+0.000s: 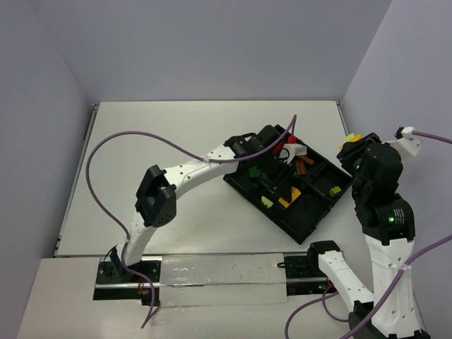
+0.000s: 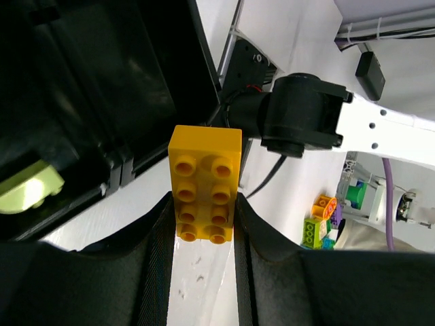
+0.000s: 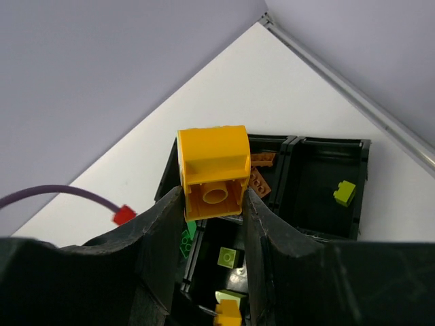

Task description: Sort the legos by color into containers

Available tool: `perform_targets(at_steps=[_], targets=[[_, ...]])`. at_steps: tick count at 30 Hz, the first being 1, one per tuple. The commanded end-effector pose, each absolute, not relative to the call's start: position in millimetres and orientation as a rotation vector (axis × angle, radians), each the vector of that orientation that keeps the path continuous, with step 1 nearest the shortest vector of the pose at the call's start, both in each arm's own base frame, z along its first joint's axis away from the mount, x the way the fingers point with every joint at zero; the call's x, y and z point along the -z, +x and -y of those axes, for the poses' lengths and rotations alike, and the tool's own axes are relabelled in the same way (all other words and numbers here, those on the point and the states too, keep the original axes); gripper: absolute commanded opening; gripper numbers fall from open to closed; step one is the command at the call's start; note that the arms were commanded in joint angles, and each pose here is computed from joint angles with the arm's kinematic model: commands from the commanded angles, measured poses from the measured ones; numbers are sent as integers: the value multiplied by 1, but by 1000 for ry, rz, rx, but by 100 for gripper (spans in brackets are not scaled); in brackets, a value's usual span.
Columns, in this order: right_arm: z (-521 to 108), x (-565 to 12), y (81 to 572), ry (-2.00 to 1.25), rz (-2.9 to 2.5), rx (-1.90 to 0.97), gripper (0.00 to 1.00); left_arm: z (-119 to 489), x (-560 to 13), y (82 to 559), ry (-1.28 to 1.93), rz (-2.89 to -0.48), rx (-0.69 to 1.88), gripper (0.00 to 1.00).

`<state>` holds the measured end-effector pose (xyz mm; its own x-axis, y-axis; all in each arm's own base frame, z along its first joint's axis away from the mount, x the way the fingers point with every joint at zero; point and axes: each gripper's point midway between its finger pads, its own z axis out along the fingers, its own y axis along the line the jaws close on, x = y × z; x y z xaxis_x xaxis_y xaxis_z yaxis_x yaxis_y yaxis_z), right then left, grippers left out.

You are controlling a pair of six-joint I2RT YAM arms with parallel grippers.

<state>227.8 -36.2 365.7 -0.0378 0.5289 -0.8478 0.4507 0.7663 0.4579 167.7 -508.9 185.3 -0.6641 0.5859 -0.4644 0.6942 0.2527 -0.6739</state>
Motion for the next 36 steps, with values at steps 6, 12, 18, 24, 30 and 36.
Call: perform_targets(at_steps=[6,12,18,24,30,36], targets=[[49,-384,217,826,-1590,-38,0,566,-174,145,1355,-2278,1419,0],[50,-388,212,818,-1580,-35,0,579,-158,163,1271,-2295,1345,13],[56,-394,208,817,-1565,1,0,582,-161,169,1242,-2283,1323,83],[53,-384,213,814,-1592,-1,0,567,-212,184,1169,-2243,1300,93],[30,-384,225,689,-1650,-97,0,470,-294,247,879,-2192,1317,88],[-41,-372,251,332,-1798,-399,0,352,-340,310,552,-2124,1327,84]])
